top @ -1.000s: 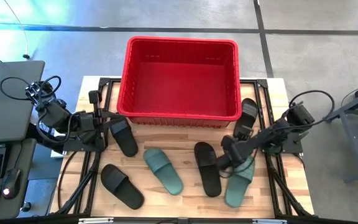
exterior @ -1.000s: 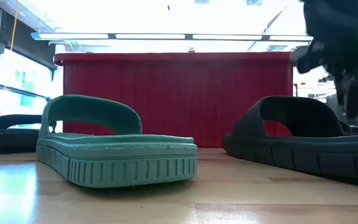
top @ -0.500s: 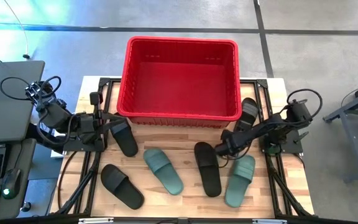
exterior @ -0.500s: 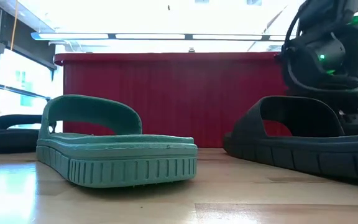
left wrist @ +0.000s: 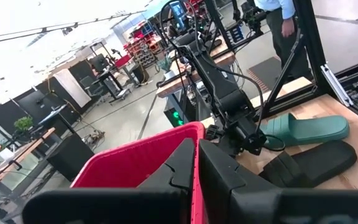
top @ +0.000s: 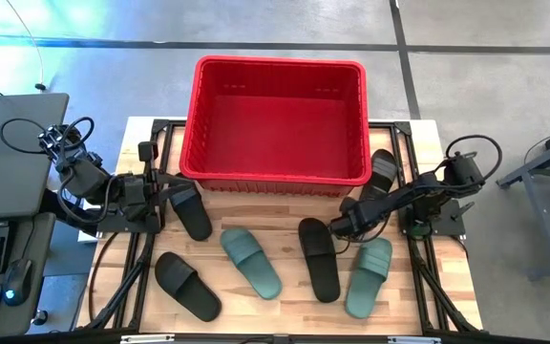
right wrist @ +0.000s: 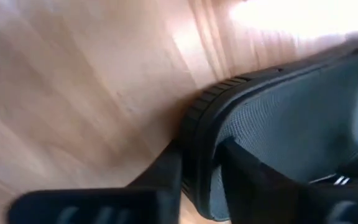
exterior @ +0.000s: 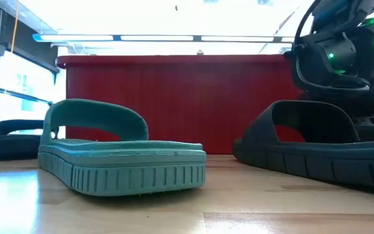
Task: Pick and place slides into bin
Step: Put the black slide into the red bin
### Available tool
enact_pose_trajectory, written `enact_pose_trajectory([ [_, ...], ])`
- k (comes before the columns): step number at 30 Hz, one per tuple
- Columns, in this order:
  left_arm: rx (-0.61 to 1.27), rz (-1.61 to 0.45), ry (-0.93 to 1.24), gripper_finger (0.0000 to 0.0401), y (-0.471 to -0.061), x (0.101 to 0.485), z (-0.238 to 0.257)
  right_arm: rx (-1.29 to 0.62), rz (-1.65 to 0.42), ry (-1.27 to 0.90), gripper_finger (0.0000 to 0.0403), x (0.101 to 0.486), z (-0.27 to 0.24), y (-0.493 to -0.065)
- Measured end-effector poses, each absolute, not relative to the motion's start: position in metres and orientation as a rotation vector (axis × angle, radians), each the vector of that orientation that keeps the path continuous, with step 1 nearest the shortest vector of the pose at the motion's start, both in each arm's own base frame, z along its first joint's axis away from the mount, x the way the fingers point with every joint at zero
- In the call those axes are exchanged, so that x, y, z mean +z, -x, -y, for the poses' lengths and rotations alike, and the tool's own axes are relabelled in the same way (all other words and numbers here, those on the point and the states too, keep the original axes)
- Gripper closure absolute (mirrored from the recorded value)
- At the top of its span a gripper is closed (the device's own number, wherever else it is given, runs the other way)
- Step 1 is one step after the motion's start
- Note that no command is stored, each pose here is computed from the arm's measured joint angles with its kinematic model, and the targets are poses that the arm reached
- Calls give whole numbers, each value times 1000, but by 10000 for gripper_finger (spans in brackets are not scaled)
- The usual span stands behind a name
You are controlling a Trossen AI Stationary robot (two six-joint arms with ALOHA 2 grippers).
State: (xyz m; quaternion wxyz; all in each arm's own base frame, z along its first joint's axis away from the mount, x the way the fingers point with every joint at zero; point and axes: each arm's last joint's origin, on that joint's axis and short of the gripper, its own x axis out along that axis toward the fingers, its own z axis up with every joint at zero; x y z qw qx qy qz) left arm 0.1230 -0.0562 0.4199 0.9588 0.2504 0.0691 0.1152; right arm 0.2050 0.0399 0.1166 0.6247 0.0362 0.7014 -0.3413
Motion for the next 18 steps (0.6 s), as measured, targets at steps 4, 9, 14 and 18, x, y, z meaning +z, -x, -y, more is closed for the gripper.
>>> enact_pose_trajectory([
  [4,233,-140,-508,389,-123,420,56,-842,-1584,-138,382,125,-47,-211],
  [9,233,-140,-508,389,-123,420,56,-779,-1632,-257,385,158,-66,-230],
  [14,234,-140,-507,389,-123,420,56,-658,-1578,-307,393,206,-93,-253],
  [18,234,-140,-508,389,-123,420,56,-506,-1505,-421,394,255,-113,-271],
])
